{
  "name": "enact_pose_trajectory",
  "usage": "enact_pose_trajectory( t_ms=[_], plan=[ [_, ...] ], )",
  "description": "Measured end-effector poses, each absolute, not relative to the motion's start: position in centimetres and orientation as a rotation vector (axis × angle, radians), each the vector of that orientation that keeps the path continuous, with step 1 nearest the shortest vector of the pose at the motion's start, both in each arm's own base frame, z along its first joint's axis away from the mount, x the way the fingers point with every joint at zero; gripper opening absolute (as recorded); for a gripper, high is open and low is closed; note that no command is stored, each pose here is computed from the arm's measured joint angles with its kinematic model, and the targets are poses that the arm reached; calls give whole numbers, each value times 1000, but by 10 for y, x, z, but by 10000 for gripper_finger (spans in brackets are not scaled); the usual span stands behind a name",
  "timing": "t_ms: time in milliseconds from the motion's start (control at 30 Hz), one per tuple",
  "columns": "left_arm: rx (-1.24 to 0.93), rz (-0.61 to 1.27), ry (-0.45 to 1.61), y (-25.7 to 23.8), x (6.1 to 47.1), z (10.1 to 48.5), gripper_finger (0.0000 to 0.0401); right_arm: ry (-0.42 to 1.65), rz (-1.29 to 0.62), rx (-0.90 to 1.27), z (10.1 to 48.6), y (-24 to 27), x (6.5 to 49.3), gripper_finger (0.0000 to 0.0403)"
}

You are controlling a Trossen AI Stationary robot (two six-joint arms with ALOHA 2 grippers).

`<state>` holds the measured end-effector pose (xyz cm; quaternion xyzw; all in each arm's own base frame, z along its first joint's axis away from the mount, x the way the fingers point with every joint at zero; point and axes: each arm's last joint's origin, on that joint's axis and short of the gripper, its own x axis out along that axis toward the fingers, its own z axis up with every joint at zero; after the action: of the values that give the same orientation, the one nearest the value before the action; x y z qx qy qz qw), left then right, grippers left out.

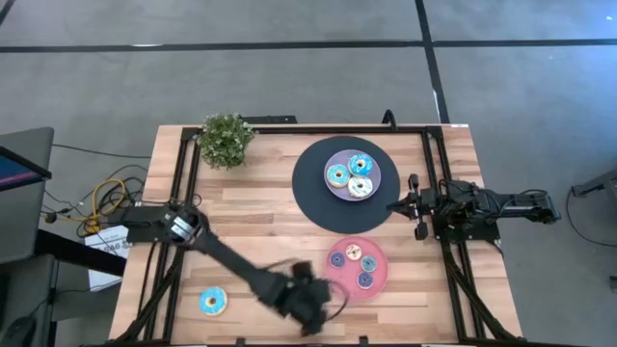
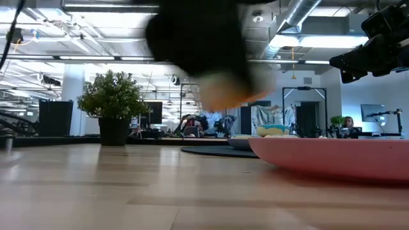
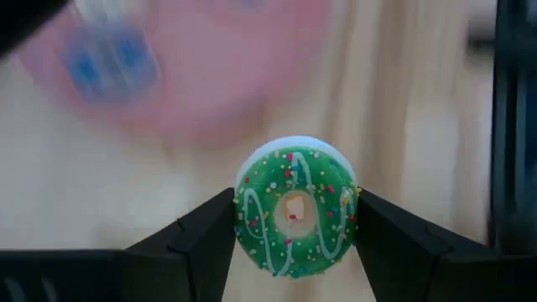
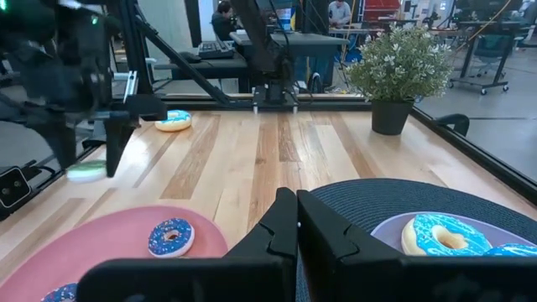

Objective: Pick & Place donuts
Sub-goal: Put the small green donut into the pink plate

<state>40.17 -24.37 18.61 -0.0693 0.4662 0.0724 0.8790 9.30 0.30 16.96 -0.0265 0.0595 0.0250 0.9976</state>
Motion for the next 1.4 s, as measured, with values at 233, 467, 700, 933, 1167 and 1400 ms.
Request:
enact_pose_trajectory(
  t_ms=[233,467,700,933,1167,1400],
  plan=[
    [-169,46,721,-179,464,212,215,119,50,-53,170,3,93,0],
    [-275,5,818,-142,471,196,215,119,50,-53,170,3,93,0],
    [-232,1,807,-158,466,197,215,119,50,-53,170,3,93,0],
    [-209,-93,791,-175,478,164,215,118,50,-53,170,3,93,0],
    [-222,-106,791,-175,483,160,215,133,50,-53,168,3,95,0],
    [-226,-42,830,-171,480,158,224,138,51,-52,168,3,95,0]
  ],
)
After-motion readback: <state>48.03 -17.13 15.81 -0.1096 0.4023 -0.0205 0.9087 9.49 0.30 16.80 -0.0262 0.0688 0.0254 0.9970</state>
